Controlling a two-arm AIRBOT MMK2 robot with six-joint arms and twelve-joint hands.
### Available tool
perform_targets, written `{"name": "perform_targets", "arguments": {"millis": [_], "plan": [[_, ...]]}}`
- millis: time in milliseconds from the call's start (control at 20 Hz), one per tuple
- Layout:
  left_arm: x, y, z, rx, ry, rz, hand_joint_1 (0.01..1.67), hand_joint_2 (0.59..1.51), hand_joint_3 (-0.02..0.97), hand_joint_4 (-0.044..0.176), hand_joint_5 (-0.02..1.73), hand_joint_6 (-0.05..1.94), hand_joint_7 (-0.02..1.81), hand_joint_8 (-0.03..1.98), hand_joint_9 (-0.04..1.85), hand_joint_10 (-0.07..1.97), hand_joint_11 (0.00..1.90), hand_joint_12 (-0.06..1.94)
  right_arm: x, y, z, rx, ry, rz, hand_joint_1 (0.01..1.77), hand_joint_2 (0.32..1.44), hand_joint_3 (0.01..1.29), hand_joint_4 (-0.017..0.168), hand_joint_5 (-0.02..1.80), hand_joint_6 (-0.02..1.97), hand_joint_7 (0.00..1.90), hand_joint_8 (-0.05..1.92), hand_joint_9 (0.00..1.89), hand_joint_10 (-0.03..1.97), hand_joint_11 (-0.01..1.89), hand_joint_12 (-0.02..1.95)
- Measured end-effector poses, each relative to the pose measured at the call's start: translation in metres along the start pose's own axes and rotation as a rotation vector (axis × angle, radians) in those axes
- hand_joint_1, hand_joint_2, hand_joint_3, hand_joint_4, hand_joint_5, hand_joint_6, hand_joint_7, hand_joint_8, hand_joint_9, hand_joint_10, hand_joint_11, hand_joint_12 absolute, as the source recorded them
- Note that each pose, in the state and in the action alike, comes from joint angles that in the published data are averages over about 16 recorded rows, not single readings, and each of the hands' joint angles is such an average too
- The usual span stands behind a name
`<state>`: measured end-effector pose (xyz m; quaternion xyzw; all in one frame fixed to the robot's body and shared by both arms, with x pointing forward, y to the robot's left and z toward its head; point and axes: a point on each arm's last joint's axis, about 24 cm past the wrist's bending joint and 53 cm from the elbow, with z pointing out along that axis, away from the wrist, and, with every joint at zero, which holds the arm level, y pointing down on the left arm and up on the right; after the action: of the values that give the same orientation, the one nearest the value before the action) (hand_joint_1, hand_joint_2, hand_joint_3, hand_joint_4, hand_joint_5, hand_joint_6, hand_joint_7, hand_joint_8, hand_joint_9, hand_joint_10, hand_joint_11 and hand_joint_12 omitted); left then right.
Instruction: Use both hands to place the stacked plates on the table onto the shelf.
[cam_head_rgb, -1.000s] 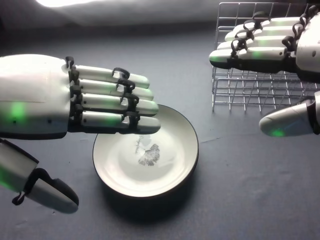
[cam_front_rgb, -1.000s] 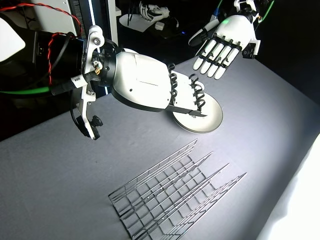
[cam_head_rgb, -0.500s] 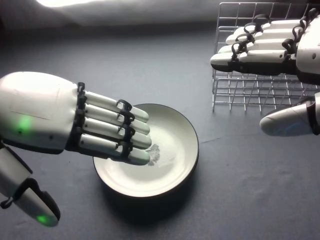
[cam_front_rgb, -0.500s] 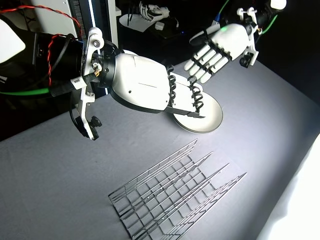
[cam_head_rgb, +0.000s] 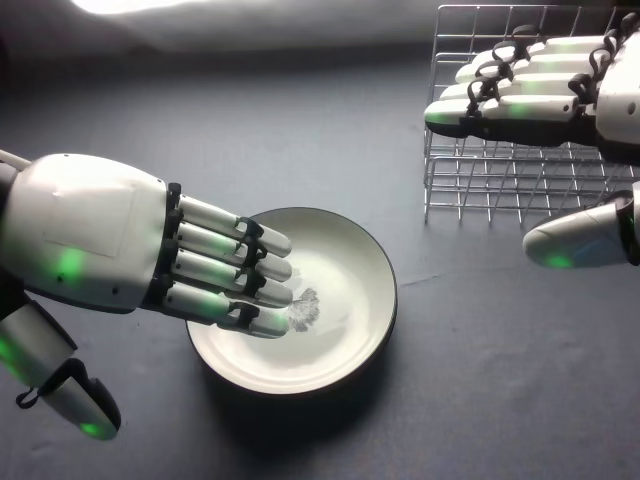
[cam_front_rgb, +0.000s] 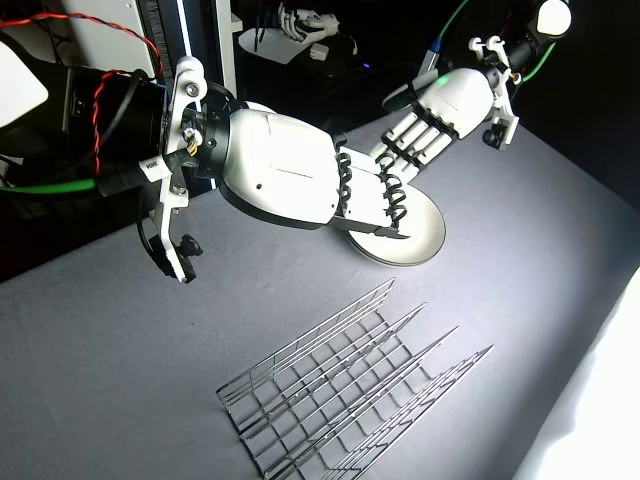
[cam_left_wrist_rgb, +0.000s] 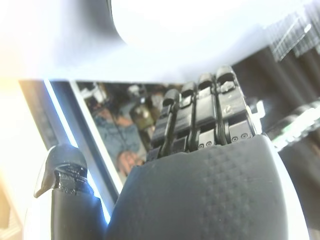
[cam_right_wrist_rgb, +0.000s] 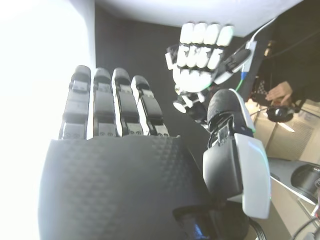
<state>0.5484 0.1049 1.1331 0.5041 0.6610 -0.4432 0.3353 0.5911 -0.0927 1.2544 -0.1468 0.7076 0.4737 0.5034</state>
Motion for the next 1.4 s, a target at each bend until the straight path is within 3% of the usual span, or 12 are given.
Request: {"name": "perform_targets", "arguments": {"millis": [350,650,1000,1400], "plan": [[0.022,0.020,0.000,-0.040,0.051,0.055,0.02,1.066,0.020,0.003,0.02,0.01,0.02,0.00,0.02,0.00,0.01,0.01,0.000,0.002,-0.001,-0.009,-0.001,-0.001,0.02,1.23,0.03,0.001,0.01,-0.01,0.02,0.00,0.01,-0.02,0.02,0.02],[0.034,0.031,0.000,-0.063,0.078,0.074,0.02,1.064,0.019,0.006,0.02,0.01,0.02,0.00,0.02,0.00,0.01,0.01,-0.001,0.003,-0.003,-0.014,-0.002,-0.001,0.02,1.23,0.03,0.001,0.02,-0.01,0.01,0.00,0.01,-0.02,0.02,0.02],[0.043,0.045,0.001,-0.090,0.105,0.078,0.02,1.068,0.019,0.005,0.02,0.00,0.01,0.00,0.02,0.00,0.01,0.00,0.000,0.002,-0.004,-0.012,0.001,-0.004,0.02,1.23,0.03,0.001,0.03,-0.01,0.02,0.00,0.02,-0.02,0.02,0.02],[0.053,0.056,0.001,-0.110,0.138,0.054,0.02,1.078,0.020,0.000,0.00,-0.02,0.00,-0.01,0.02,0.00,0.01,0.00,0.002,0.001,-0.004,-0.013,0.007,-0.005,0.02,1.23,0.03,0.001,0.04,-0.02,0.03,0.00,0.02,-0.02,0.02,0.02]]}}
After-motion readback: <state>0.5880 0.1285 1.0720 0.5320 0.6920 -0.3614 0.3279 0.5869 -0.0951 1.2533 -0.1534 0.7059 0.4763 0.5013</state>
